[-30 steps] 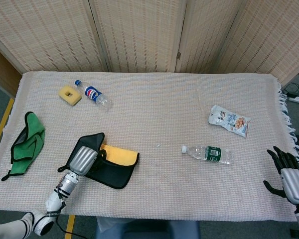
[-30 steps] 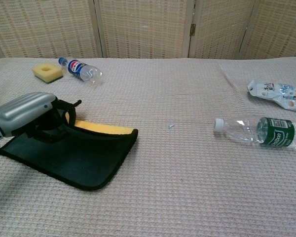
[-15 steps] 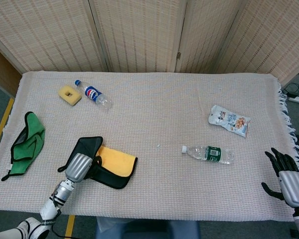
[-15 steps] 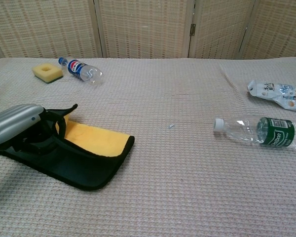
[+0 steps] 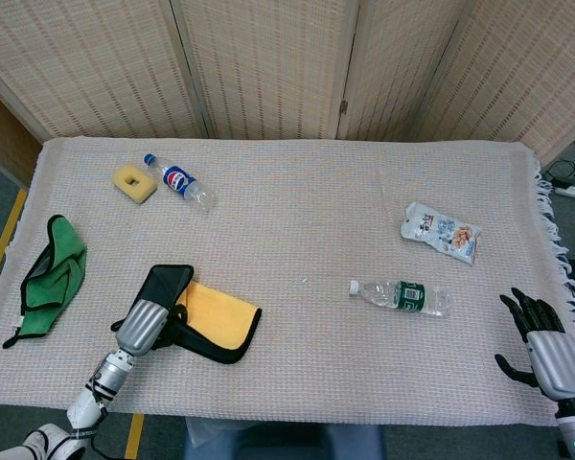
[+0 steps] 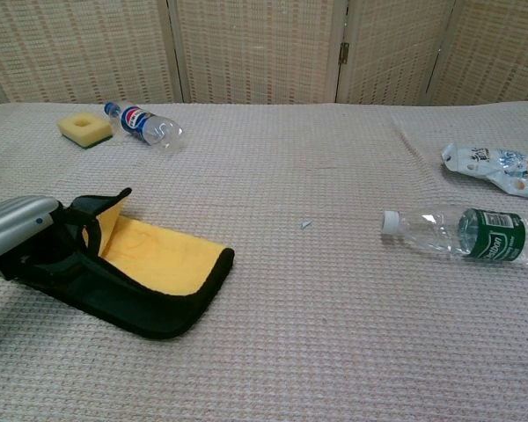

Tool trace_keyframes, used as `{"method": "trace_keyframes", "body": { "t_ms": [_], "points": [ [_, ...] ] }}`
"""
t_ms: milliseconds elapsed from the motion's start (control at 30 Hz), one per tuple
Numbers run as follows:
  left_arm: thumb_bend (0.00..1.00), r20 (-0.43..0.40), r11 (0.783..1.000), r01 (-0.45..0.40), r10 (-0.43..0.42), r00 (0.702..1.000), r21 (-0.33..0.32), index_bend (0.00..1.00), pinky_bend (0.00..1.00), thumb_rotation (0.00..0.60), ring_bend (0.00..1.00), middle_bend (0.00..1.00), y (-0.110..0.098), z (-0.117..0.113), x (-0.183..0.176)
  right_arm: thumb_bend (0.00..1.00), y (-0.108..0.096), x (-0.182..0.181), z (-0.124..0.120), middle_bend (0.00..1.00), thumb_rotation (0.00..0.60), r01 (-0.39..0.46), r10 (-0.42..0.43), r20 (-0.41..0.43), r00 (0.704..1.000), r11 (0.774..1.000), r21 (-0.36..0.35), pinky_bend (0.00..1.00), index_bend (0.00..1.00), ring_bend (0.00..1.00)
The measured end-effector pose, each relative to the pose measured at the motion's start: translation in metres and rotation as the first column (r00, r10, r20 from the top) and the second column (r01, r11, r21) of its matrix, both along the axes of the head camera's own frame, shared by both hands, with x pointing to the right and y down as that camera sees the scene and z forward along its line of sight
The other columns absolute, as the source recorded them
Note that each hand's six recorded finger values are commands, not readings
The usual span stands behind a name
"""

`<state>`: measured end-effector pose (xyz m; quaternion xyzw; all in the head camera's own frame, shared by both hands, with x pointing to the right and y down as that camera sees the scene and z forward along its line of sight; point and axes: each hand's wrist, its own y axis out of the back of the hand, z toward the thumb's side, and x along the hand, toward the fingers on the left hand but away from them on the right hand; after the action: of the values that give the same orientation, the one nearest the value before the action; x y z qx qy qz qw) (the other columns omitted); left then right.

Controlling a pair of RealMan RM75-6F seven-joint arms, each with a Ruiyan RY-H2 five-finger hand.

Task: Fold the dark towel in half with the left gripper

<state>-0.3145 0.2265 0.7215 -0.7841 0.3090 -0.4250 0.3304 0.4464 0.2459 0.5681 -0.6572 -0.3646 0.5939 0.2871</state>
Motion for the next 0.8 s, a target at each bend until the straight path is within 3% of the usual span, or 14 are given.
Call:
{"method": "trace_keyframes", "body": {
  "t_ms": [200,367,433,800],
  "points": [
    [0.48,0.005,1.0,0.004,-0.004,1.0,-0.023,0.51,1.0,0.6,1.0,1.0,0.005,0.005,-0.005,0.35,0.001,-0.001,0.002,0.0,0.6,-0.003,0.003,0.005,1.0,1.0,-0.01,0.0,0.0,0.0],
    [0.47,0.012,0.999,-0.012,0.013,1.0,-0.042,0.32,1.0,0.6,1.0,1.0,0.01,0.007,-0.008,0.35,0.001,-0.001,0.002,0.0,0.6,-0.005,0.005,0.007,1.0,1.0,-0.009,0.0,0.0,0.0],
    [0.46,0.014,0.999,-0.018,0.018,1.0,-0.041,0.29,1.0,0.6,1.0,1.0,0.011,0.006,-0.008,0.35,0.001,-0.001,0.003,0.0,0.6,-0.003,0.003,0.007,1.0,1.0,-0.013,0.0,0.0,0.0],
    [0.46,-0.043,0.998,0.01,-0.008,0.999,0.054,0.33,1.0,0.6,1.0,1.0,-0.008,-0.025,-0.004,0.35,0.002,-0.003,0.002,0.0,0.6,0.004,-0.004,0.014,1.0,1.0,-0.015,0.0,0.0,0.0]
  ]
}}
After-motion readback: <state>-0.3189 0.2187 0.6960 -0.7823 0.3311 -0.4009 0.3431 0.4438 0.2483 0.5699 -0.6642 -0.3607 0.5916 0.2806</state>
